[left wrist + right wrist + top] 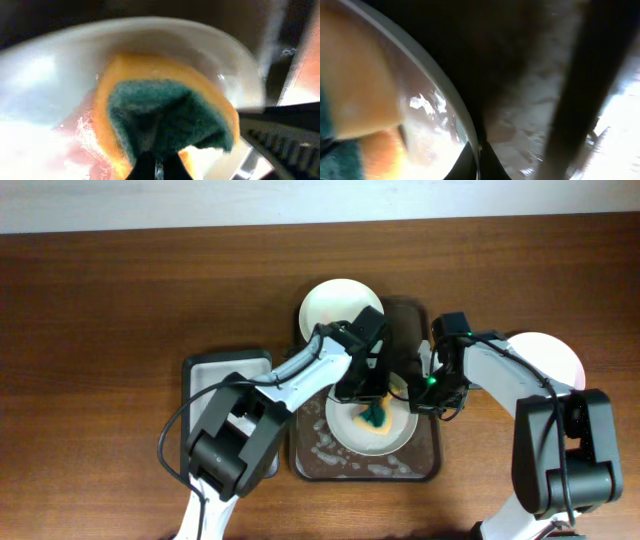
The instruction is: Clean dirty plates on tray and stack at the side
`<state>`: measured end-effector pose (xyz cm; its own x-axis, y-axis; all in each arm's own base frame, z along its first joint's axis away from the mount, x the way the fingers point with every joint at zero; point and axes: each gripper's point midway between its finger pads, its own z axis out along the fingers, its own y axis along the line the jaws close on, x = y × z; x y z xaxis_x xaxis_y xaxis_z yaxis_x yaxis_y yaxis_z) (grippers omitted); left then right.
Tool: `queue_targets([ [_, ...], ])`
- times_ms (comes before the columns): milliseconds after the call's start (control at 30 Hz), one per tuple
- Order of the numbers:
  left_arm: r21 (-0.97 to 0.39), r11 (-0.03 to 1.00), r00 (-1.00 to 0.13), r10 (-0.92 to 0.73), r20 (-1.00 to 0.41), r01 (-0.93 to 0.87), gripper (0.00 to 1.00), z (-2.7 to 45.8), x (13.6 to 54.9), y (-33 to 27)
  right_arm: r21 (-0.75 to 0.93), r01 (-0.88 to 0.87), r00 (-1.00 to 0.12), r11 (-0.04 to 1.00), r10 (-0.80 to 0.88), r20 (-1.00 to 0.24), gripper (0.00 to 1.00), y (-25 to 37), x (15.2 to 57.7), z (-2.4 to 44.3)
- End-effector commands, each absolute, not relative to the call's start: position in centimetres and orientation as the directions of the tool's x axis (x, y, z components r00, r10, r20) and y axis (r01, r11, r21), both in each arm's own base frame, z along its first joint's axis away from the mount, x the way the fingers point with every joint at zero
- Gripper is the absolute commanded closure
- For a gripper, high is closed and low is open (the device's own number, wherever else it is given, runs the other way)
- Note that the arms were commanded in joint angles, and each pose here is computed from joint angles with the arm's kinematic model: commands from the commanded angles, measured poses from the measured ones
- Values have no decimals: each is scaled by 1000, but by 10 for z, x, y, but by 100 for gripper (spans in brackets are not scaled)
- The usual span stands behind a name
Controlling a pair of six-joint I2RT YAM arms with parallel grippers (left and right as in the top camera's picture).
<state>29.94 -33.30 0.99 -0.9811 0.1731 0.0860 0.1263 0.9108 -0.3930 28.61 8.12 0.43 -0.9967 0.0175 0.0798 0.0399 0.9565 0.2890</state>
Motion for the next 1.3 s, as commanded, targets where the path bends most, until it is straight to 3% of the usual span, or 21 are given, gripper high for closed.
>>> queue_targets([
  [0,22,999,-995,27,91,29,100,-35,329,-221,242,43,-995,969,21,93,96,72,283,-4],
  [200,190,982,-1000,4,25,8,100,-13,353,-182,242,43,-995,969,21,93,96,72,283,-4],
  [333,83,996,-999,28,-43,24,100,29,355,-208,242,43,-995,969,20,93,96,72,283,-4],
  [433,-62,997,-990,39,-135,48,100,92,358,-217,241,44,-995,970,21,97,96,72,282,-4],
  [533,-116,990,-963,44,-265,77,100,168,353,-190,241,45,-994,970,20,103,96,71,280,-2],
  [633,-72,997,-951,-8,-308,15,100,202,344,-142,246,34,-998,969,19,60,96,72,283,15],
  [733,-26,997,-967,-80,-240,-76,100,191,334,-97,244,-9,-998,970,7,-65,96,74,289,53],
  [800,0,988,-974,-149,-173,-151,100,158,328,-69,199,-82,-979,976,-42,-199,96,81,289,91],
  [967,-102,978,-975,-192,-116,-181,100,88,323,-57,-108,-134,-883,985,-168,-438,96,76,285,150],
  [1100,-131,978,-976,-178,-128,-161,84,88,325,-58,-316,-150,-784,937,-307,-540,96,83,284,189],
  [1267,-185,979,-974,-119,-195,-82,51,111,326,-67,-494,-167,-661,853,-468,-587,96,108,277,223],
])
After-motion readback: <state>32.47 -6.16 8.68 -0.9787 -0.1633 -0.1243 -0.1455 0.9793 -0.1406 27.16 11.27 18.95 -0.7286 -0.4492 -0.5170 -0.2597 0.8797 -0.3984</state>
